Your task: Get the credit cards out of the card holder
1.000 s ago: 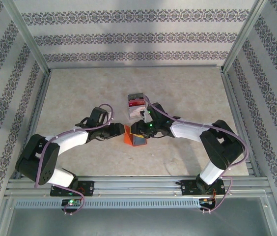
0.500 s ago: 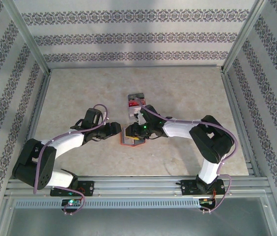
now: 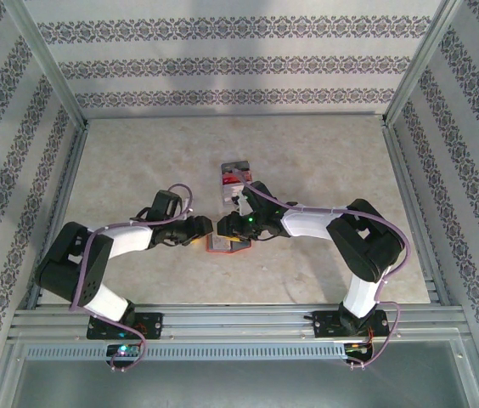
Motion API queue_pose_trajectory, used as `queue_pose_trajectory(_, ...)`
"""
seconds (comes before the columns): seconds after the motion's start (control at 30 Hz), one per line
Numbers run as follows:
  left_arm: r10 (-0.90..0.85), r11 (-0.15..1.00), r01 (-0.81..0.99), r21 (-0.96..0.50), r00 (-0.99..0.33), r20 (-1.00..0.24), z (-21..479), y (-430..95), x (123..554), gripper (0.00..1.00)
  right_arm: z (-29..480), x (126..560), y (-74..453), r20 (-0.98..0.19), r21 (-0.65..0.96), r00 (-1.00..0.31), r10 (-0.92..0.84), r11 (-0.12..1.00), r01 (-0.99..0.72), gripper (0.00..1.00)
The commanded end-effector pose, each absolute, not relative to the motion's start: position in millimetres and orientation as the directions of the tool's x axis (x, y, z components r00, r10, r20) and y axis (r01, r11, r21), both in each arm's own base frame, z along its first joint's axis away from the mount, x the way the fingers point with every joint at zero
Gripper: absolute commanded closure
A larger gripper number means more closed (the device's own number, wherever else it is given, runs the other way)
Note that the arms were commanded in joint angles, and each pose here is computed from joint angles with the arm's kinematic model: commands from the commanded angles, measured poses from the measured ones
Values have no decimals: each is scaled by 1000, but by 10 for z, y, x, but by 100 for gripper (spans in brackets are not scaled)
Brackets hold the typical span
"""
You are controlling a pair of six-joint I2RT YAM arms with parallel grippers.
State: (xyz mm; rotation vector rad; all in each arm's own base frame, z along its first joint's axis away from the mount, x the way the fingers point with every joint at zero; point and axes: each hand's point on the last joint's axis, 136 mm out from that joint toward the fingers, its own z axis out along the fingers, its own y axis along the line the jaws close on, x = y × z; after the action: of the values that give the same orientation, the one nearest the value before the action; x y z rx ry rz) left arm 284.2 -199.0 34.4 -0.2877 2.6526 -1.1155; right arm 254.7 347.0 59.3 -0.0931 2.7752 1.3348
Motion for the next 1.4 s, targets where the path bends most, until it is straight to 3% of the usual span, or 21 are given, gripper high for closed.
queue_pose_trajectory(0.0, -259, 659, -67, -749, -955, -142, 331, -2060, 2838, 51, 588, 2552, 3505, -92, 776, -995, -28, 625, -89, 59)
queue_pose_trajectory(0.23, -253, 728, -108, -677, -960, -119, 139, -1935, 2776, 57, 598, 2575, 3288, -97, 753, -995, 4, 654, -70, 63)
queue_pose_trajectory(0.7, -238, 818, -168, -551, -970, -58, -129, -1761, 2688, 60, 121, 2455, 2757, -38, 613, -999, 22, 790, -6, 84)
queue_pose_trajectory(1.03, -212, 878, -176, -444, -977, -31, -308, -1618, 2597, 62, -74, 2366, 2633, 7, 563, -999, 40, 826, 37, 90)
queue_pose_trajectory(1.37, -170, 928, -148, -342, -985, -37, -448, -1525, 2531, 66, 3, 2414, 2685, -21, 585, -1000, 17, 811, 1, 86)
